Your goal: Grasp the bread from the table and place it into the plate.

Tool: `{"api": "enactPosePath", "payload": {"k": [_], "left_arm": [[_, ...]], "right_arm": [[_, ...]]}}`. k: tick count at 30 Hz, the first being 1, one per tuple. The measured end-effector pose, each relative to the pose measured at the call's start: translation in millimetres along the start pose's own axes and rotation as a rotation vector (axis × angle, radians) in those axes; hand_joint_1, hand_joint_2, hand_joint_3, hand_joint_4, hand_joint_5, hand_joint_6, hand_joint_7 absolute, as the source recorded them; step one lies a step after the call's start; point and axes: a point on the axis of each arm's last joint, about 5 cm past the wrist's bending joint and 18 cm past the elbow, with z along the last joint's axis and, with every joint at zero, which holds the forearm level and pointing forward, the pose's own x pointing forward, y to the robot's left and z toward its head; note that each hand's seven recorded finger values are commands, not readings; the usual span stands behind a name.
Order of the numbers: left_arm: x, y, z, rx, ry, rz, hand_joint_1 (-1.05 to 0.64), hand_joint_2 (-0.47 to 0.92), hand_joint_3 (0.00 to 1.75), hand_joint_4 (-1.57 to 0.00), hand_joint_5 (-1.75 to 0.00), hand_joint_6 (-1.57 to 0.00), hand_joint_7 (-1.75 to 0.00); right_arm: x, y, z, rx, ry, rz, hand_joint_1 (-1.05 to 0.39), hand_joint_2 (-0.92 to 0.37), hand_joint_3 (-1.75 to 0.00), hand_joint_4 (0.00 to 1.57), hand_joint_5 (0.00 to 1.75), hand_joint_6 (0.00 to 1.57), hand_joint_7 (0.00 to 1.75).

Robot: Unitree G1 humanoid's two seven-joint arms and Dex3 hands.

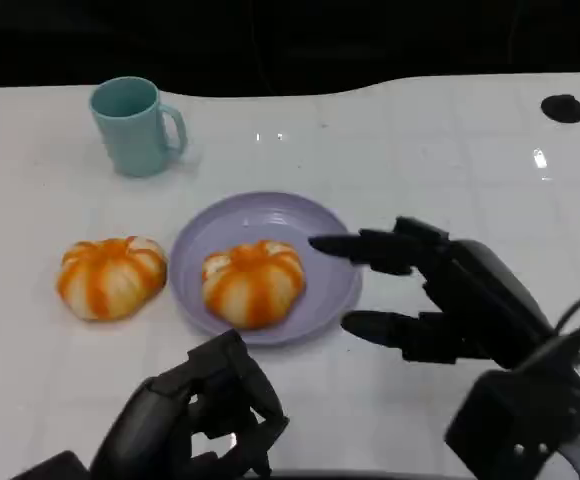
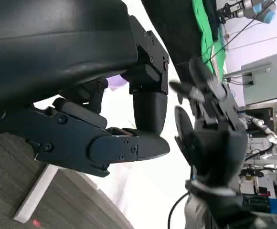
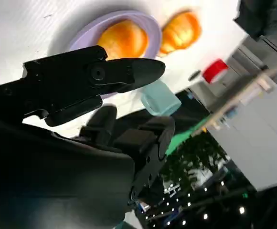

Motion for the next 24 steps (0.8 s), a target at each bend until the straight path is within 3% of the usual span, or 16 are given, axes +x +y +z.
{"api": "enactPosePath", "payload": {"k": [3,5,6,10,14,18,24], "left_arm": [[0,-0.1,0.1,0.000,-0.003,-0.001,-0.51,0.92,0.45,-0.70,-1.75,-0.48,-1.75],[1,0.0,0.2,-0.001,-0.005,-0.001,-0.53,0.92,0.44,-0.69,-1.75,-0.47,-1.75],[1,0.0,0.3,-0.001,-0.005,-0.001,-0.53,0.92,0.44,-0.69,-1.75,-0.47,-1.75],[2,0.5,0.5,0.000,-0.005,-0.001,-0.54,0.92,0.44,-0.69,-1.75,-0.48,-1.75],[2,0.7,0.1,0.002,-0.004,-0.001,-0.53,0.92,0.45,-0.70,-1.75,-0.48,-1.75],[2,0.9,-0.9,0.007,0.000,-0.002,-0.53,0.92,0.45,-0.70,-1.75,-0.48,-1.75],[2,2.2,-0.7,0.011,0.001,0.002,-0.53,0.92,0.46,-0.70,-1.75,-0.48,-1.74]], "right_arm": [[-12.3,-3.1,-0.7,0.044,-0.001,-0.042,-0.29,-0.83,-0.43,0.68,1.45,0.71,0.90],[-19.5,-4.8,-0.7,0.069,0.006,-0.061,-0.24,-0.62,-0.85,0.76,1.51,0.74,1.01],[-23.2,-5.6,-0.3,0.079,0.009,-0.073,-0.23,-0.55,-0.97,0.80,1.53,0.76,1.04],[-35.8,-5.3,0.7,0.109,0.023,-0.105,-0.18,-0.41,-1.27,0.87,1.60,0.83,1.16],[-47.7,-5.7,3.1,0.130,0.044,-0.120,-0.18,-0.35,-1.38,0.92,1.73,0.86,1.30],[-59.1,-5.8,7.8,0.140,0.061,-0.118,-0.20,-0.35,-1.37,0.93,1.75,0.84,1.36],[-78.3,-10.9,13.0,0.126,0.139,-0.083,-0.20,-0.34,-1.32,0.93,1.75,0.79,1.38]]}}
